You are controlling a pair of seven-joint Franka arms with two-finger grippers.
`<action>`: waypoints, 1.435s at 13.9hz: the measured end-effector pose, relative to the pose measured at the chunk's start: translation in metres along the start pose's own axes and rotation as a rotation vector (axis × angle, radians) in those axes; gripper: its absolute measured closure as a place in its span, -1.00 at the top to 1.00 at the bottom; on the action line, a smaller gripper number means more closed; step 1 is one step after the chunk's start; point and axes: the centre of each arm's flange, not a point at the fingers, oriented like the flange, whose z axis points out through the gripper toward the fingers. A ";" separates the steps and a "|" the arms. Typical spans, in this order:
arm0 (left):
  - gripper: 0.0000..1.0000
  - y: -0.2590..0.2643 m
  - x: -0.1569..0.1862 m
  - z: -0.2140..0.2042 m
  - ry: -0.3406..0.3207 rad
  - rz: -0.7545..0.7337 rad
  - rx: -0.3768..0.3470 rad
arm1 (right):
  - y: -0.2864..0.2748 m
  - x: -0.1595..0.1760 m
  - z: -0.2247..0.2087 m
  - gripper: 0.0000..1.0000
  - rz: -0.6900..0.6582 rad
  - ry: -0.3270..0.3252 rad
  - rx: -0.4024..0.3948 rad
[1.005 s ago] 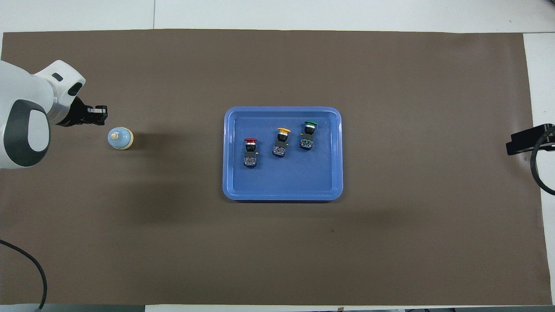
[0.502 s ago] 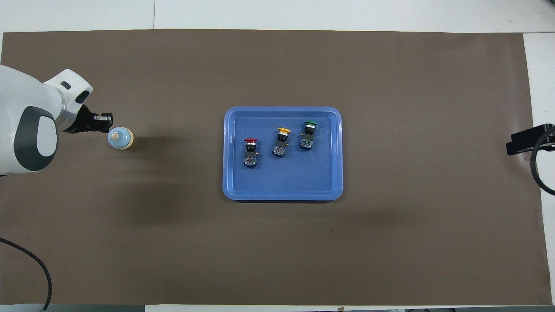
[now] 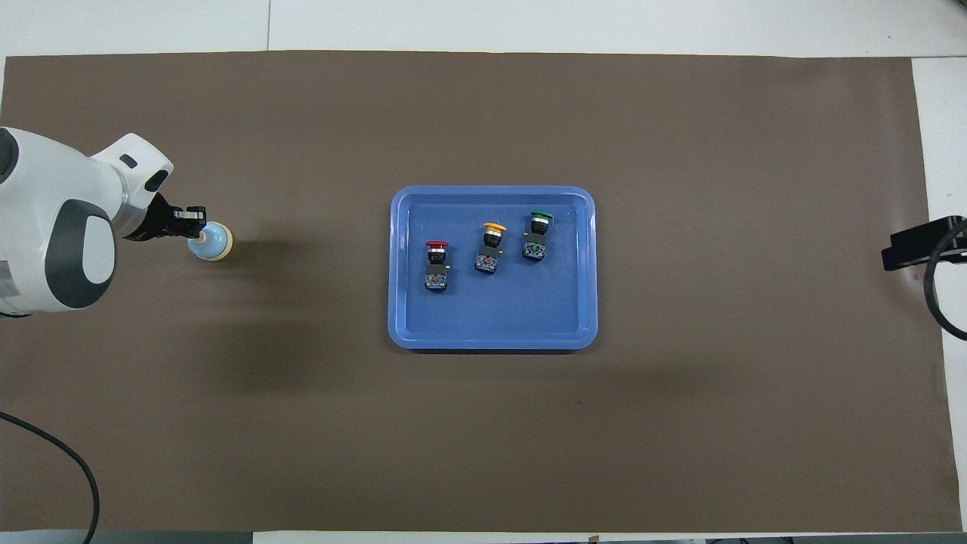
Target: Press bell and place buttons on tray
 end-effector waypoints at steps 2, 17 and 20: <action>-0.98 0.000 -0.001 0.003 0.013 0.001 -0.001 | 0.000 0.000 0.000 1.00 0.000 0.000 0.000; 0.08 0.005 -0.057 -0.213 -0.052 0.009 0.012 | 0.000 0.000 0.000 1.00 0.000 0.000 0.000; 0.86 0.013 -0.075 -0.236 -0.057 0.025 0.015 | 0.000 0.000 0.000 1.00 0.000 0.000 0.000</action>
